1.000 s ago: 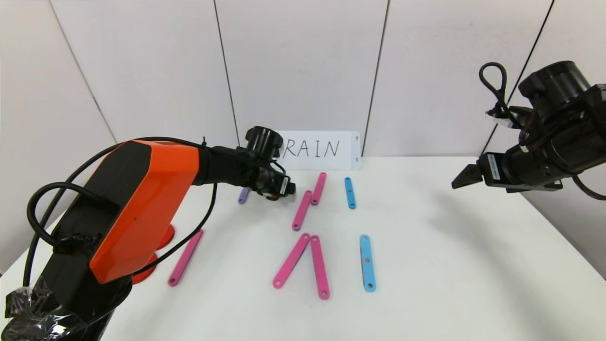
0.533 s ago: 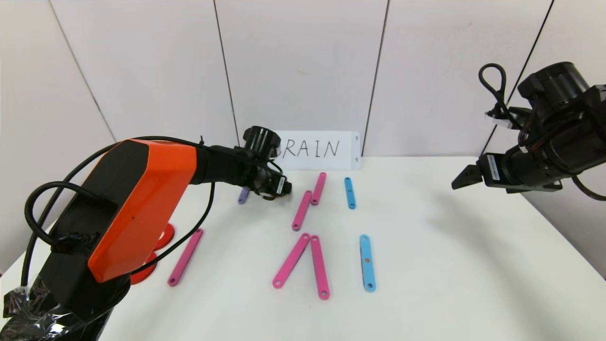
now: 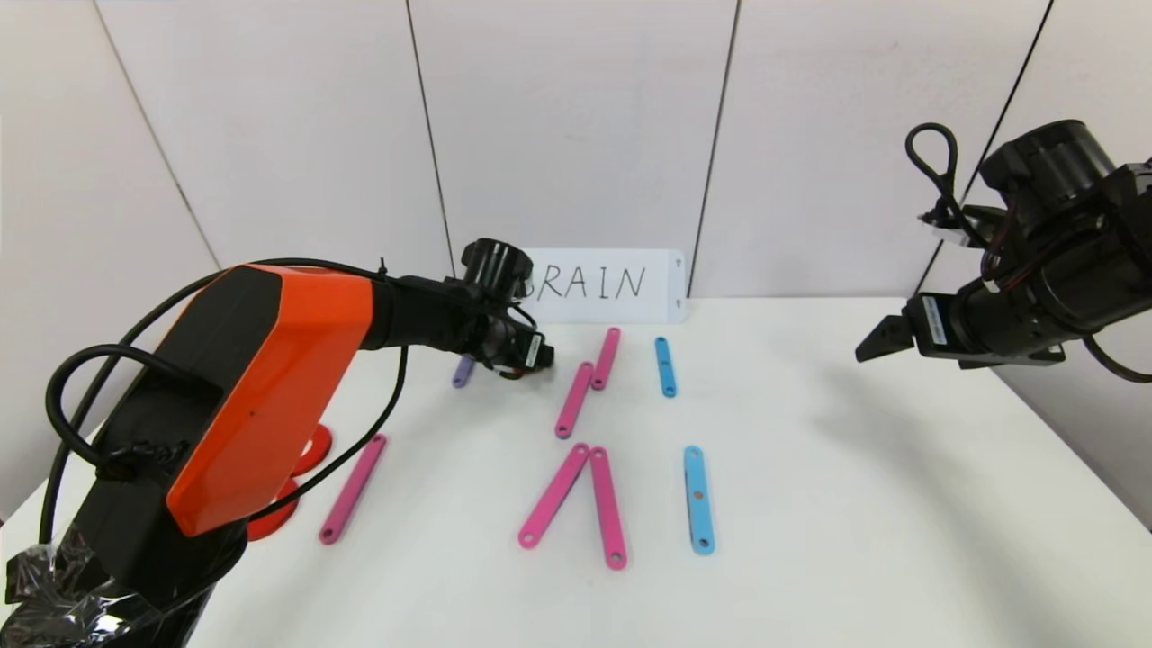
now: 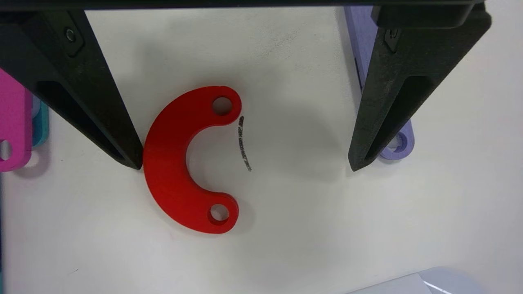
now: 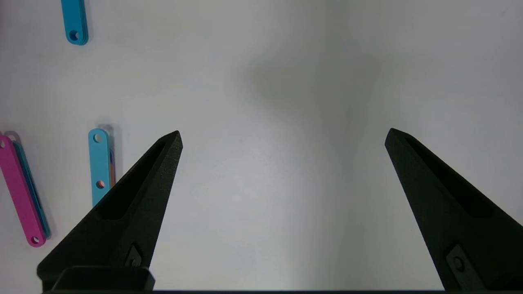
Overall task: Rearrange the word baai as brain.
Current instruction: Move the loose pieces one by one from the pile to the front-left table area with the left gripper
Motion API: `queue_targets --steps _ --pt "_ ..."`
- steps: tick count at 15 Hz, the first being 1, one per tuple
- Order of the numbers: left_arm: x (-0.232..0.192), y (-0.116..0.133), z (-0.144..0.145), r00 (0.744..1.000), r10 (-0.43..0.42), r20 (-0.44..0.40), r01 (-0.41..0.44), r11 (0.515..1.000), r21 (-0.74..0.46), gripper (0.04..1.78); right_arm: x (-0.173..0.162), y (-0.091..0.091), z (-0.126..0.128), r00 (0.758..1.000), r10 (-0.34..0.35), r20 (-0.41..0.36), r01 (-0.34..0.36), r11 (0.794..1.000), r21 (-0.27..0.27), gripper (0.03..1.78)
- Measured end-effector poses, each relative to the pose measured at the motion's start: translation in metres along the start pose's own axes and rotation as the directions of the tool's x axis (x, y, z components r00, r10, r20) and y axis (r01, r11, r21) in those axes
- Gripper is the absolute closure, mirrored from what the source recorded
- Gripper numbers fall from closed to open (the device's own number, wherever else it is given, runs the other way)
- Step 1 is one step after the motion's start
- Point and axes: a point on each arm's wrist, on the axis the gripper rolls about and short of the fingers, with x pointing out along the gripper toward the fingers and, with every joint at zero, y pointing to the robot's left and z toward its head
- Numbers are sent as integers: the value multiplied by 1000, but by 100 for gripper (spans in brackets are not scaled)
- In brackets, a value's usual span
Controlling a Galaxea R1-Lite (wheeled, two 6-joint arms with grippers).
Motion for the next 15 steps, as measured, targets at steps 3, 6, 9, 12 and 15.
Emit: queue_targets --steps 3,6,9,12,15 --pt "0 -11 -1 1000 -21 -2 21 1000 7 9 0 1 -1 1000 2 -2 -2 1000 -3 7" --pt "0 -14 -2 1000 -25 -3 25 1000 11 9 0 1 -1 1000 2 -2 -2 1000 -4 7" --pt "0 -15 -2 1000 -27 -1 27 1000 13 9 0 1 -1 1000 2 -2 -2 1000 -4 7" --pt "1 -15 -2 1000 -26 1 26 1000 14 9 0 1 -1 1000 2 -2 -2 1000 -4 7" --pt "2 -15 -3 1000 -27 0 27 1000 16 12 0 1 -1 1000 2 -2 -2 1000 -4 7"
